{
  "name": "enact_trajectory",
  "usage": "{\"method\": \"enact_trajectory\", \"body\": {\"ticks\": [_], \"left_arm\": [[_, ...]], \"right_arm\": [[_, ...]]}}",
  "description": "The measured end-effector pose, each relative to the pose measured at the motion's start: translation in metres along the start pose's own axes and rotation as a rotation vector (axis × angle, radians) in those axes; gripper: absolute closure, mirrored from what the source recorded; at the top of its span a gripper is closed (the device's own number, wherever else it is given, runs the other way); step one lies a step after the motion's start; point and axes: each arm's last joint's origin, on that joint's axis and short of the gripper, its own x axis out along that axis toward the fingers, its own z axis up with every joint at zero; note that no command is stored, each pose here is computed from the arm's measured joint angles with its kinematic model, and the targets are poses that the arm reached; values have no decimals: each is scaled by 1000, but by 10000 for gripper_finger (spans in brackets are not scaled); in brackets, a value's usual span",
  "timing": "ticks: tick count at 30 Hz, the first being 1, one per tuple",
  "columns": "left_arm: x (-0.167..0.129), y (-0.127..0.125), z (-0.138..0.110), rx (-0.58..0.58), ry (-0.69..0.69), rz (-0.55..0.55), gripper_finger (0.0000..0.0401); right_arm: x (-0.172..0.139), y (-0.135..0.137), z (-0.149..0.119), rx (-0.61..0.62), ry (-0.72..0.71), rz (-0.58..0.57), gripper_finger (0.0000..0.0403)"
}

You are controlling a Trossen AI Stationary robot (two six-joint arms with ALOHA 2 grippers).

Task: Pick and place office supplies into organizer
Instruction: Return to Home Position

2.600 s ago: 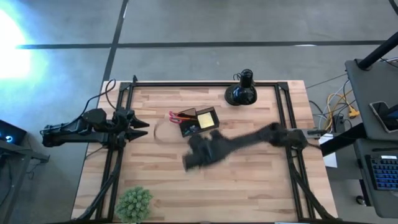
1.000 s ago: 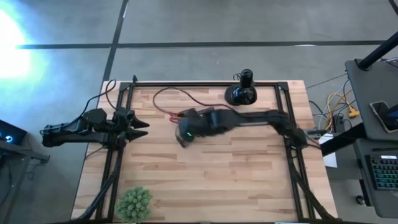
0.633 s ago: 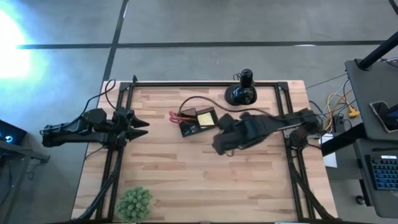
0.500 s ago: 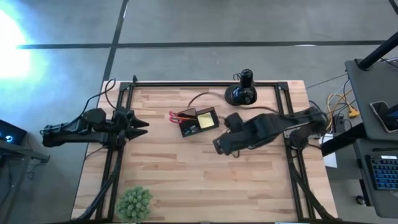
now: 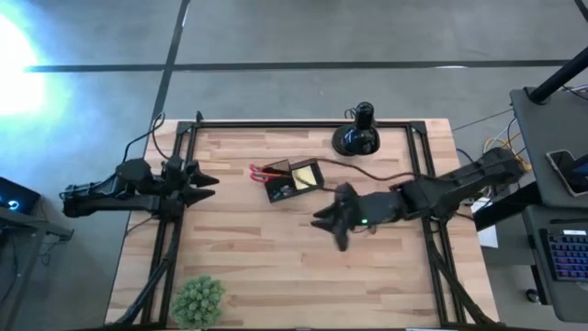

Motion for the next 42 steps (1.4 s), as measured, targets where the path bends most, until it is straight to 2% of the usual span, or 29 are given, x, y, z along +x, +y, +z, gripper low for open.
{"method": "enact_trajectory", "body": {"ticks": [3,4,8,14,19,25,31,35,37,39,42], "left_arm": [[0,-1,1,13,-15,-8,173],[0,-1,2,13,-16,-9,173],[0,-2,3,24,-31,-16,173],[-2,-10,16,239,-177,-80,173],[-3,-10,16,340,-189,-65,173],[-4,-10,15,397,-188,-54,173],[-12,-1,7,396,-161,68,173],[-14,6,-4,395,-184,55,173],[-9,12,-14,390,-124,77,173],[-7,12,-13,376,-141,67,173],[2,19,-23,358,-173,62,173]], "right_arm": [[-11,-29,-14,-18,-117,237,279],[-19,-39,-16,-20,-155,271,280],[-45,-81,-31,-55,-193,208,284],[-93,-119,-34,-165,-354,198,285],[-115,-140,-48,-246,-450,186,284],[-120,-166,-77,-252,-476,168,286],[-125,-183,-99,-245,-594,224,282],[-129,-192,-109,-253,-638,239,286],[-130,-195,-114,-261,-647,241,288],[-132,-198,-117,-268,-655,242,289],[-128,-202,-123,-270,-610,219,287]]}}
